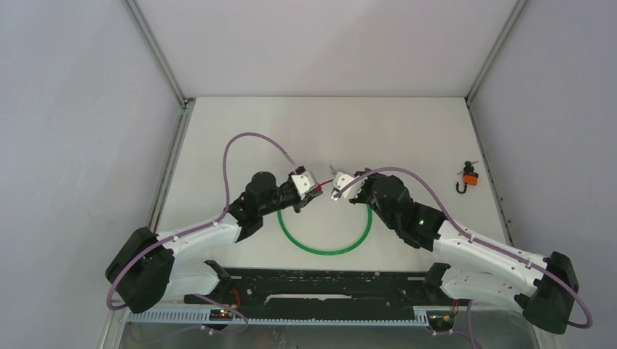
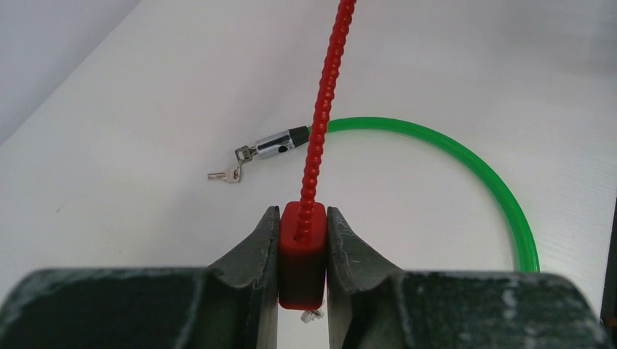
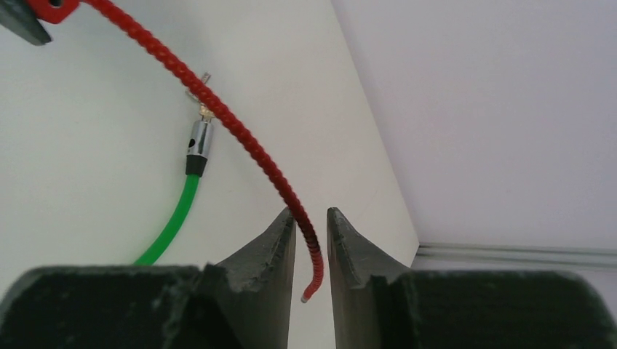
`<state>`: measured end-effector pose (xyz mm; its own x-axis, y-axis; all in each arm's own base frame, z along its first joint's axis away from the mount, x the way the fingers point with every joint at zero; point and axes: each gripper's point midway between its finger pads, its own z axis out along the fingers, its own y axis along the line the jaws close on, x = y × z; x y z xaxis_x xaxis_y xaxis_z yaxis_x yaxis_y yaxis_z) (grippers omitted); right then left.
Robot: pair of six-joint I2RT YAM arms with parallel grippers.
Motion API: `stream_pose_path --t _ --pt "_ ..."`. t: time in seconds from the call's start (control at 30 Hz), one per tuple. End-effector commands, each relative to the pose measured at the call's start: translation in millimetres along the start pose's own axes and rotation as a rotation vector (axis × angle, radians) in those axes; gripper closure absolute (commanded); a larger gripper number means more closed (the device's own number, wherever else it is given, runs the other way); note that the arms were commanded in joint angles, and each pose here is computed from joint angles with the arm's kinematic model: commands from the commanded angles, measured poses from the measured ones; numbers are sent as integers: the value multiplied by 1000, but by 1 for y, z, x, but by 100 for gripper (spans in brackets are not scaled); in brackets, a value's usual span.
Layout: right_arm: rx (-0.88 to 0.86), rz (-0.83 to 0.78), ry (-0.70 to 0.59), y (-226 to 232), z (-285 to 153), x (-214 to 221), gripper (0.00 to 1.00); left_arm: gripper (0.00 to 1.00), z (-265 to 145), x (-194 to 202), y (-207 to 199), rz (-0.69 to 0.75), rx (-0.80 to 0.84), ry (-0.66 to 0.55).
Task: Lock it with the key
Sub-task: Pick up the lock from the center of the board, then lock the lock.
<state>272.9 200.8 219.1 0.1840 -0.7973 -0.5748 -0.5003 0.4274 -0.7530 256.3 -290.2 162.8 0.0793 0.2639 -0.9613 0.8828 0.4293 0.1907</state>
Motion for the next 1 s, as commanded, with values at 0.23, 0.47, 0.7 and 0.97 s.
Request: stream_pose_path --t 0.23,0.47,0.7,0.97 --pt "58 87 -13 -20 11 -2 82 100 -3 -19 1 45 7 -71" --pt "14 143 -35 -14 17 -2 100 100 -2 -20 1 38 6 -75" --pt "71 275 -207 -36 9 -39 100 100 -4 -30 -6 30 39 -137" --pt "62 427 -570 -46 -41 -130 100 100 -13 -44 -22 91 87 -305"
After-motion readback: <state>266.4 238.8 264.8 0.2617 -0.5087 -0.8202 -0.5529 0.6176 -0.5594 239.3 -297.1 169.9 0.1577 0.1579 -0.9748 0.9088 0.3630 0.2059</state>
